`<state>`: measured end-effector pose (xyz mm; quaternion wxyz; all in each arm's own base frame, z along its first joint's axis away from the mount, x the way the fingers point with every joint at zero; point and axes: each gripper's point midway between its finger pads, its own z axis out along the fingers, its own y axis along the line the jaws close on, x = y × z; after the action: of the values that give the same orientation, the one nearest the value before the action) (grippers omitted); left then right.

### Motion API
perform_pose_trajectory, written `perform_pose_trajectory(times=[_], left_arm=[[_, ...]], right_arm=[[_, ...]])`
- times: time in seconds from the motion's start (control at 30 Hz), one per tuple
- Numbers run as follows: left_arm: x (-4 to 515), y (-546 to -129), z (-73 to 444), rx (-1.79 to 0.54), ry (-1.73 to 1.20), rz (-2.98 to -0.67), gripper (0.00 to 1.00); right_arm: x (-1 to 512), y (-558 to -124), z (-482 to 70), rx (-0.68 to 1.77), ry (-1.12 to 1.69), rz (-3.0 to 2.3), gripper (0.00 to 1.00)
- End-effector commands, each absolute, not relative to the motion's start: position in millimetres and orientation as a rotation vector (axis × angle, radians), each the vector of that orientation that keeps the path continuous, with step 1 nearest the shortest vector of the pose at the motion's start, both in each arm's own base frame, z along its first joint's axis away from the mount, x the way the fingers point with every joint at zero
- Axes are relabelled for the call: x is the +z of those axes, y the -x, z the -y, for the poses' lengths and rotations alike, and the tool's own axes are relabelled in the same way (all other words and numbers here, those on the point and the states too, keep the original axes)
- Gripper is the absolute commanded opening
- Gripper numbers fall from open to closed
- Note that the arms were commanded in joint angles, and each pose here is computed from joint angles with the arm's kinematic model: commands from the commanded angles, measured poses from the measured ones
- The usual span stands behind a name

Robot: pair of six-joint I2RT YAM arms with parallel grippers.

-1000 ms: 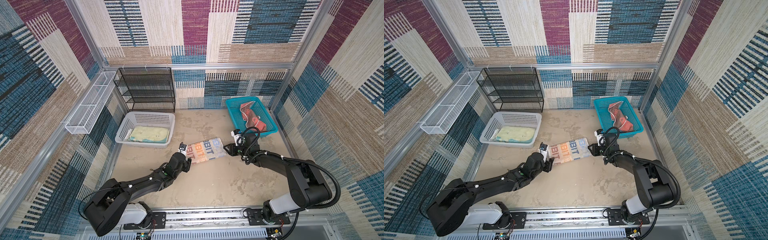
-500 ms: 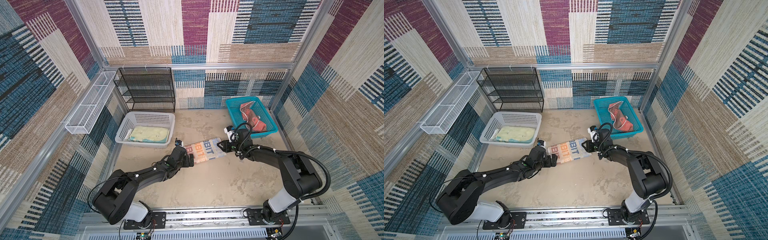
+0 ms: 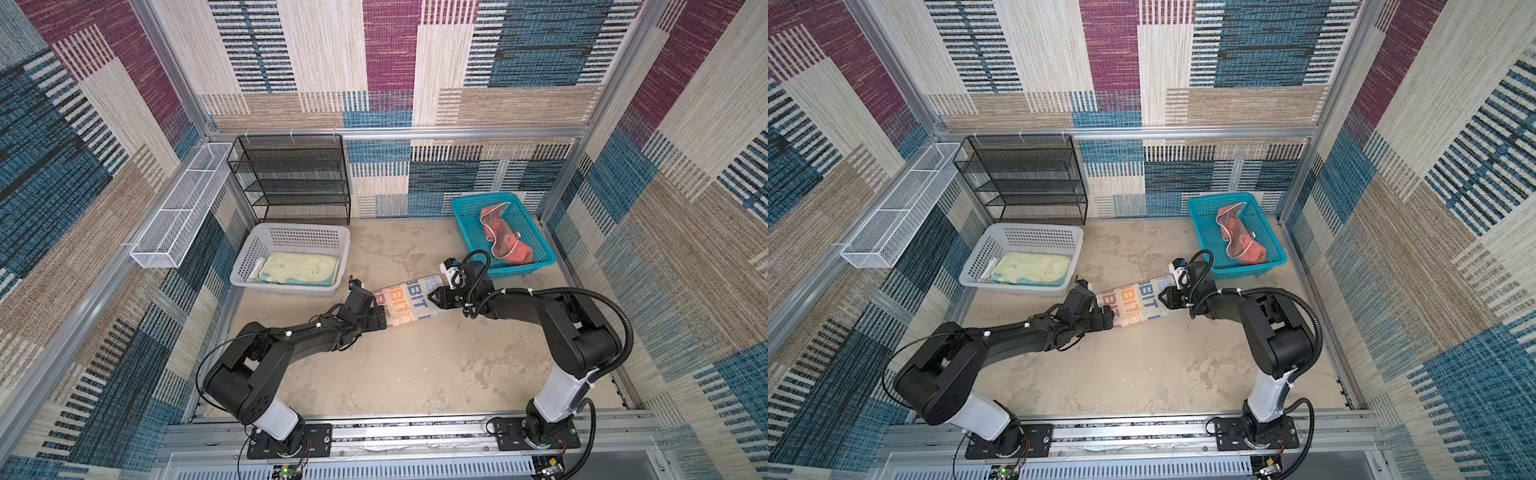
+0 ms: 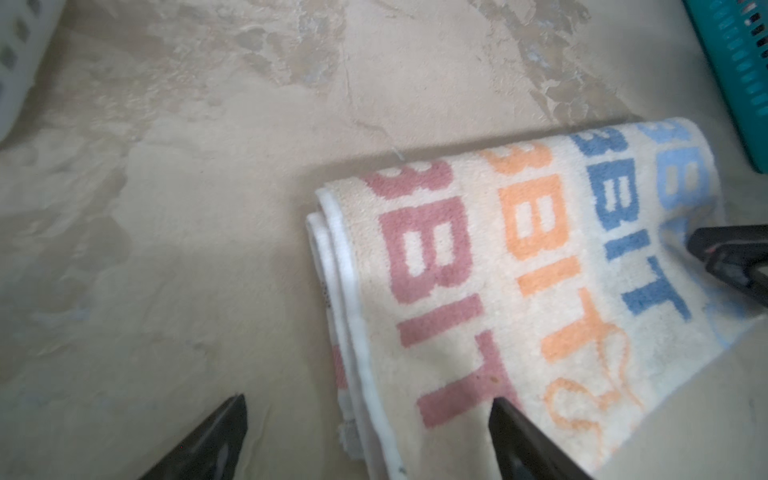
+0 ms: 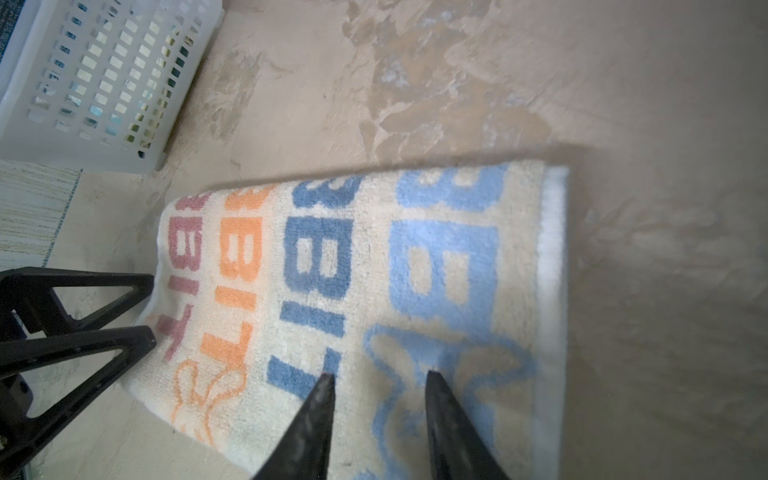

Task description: Fold and stack the towels

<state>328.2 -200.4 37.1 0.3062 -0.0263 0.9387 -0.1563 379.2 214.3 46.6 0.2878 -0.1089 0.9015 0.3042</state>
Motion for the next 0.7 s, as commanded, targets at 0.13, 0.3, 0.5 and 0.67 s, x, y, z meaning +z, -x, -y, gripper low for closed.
perform_pose_trajectory(times=[0.13, 0.3, 0.5, 0.67], left_arm=[[10, -319, 227, -0.567, 0.005, -2.574, 0.90], [-1, -321, 234, -0.600, 0.006, -2.587, 0.74], [-4, -329, 240, -0.616, 0.011, -2.576, 0.29], [-4, -337, 244, -0.580, -0.003, -2.600, 0.00]], right_arm=[[38, -375, -215, 0.835, 0.260, -2.410, 0.39], [36, -372, -214, 0.830, 0.261, -2.412, 0.39], [35, -371, -216, 0.845, 0.268, -2.409, 0.39], [36, -370, -217, 0.850, 0.275, -2.401, 0.39]])
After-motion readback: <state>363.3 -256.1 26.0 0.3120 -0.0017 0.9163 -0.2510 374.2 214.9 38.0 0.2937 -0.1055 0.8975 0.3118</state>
